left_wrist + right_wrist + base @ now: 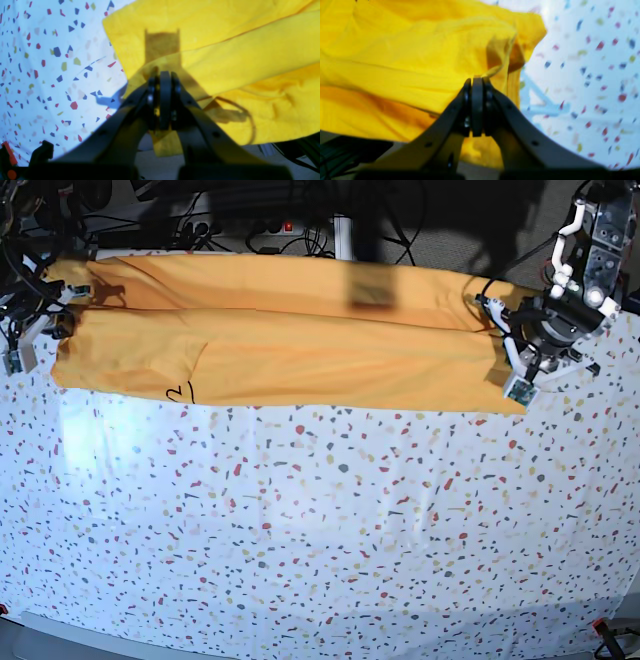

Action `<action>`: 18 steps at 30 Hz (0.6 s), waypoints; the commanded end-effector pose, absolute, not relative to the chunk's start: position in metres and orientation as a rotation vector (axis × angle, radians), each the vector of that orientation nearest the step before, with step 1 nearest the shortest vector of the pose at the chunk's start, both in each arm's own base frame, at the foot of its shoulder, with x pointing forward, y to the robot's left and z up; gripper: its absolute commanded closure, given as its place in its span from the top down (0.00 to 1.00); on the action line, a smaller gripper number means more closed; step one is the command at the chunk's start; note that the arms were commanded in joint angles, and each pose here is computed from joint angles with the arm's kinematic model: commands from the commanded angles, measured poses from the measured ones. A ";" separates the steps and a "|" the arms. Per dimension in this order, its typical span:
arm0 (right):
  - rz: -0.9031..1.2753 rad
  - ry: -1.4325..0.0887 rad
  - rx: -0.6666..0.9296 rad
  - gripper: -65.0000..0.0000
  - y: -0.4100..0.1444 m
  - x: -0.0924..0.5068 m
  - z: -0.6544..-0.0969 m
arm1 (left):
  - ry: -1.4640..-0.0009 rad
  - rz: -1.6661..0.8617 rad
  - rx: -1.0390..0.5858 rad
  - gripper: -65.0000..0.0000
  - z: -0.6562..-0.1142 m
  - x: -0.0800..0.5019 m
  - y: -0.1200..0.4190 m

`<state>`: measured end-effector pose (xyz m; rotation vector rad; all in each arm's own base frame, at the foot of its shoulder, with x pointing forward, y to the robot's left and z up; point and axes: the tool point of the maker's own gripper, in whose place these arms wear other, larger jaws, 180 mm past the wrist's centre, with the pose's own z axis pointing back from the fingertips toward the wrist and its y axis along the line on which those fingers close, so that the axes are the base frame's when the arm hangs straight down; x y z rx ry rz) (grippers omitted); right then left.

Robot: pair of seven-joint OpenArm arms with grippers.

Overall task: Fold the T-shirt properly
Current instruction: 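Regrasp both ends of the yellow strip with both grippers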

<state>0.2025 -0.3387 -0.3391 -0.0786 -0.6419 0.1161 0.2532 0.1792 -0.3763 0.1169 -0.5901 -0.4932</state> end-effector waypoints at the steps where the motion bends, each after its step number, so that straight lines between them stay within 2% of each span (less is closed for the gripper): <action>1: 0.129 -0.659 -0.097 0.00 -0.342 0.206 -0.330 | -0.619 -0.494 0.150 0.00 -0.366 0.260 0.186; 3: 0.127 -0.620 -0.100 0.00 -0.343 0.200 -0.334 | -0.616 -0.494 0.151 0.00 -0.367 0.260 0.186; 4: 0.126 -0.607 -0.101 0.08 -0.344 0.199 -0.335 | -0.616 -0.494 0.151 0.00 -0.367 0.260 0.186; 5: 0.126 -0.605 -0.101 0.20 -0.344 0.198 -0.336 | -0.616 -0.494 0.151 0.05 -0.367 0.260 0.186; 7: 0.126 -0.605 -0.101 0.40 -0.344 0.198 -0.336 | -0.611 -0.493 0.152 0.25 -0.367 0.259 0.186; 9: 0.126 -0.598 -0.102 0.51 -0.344 0.197 -0.336 | -0.577 -0.490 0.160 0.40 -0.370 0.255 0.189; 11: 0.124 -0.579 -0.103 0.53 -0.345 0.194 -0.338 | -0.537 -0.485 0.170 0.46 -0.374 0.249 0.193; 14: 0.125 -0.585 -0.101 0.53 -0.344 0.195 -0.338 | -0.523 -0.484 0.174 0.46 -0.375 0.248 0.194; 18: 0.105 -0.758 0.009 0.53 -0.327 0.218 -0.315 | -0.512 -0.486 0.193 0.46 -0.371 0.247 0.196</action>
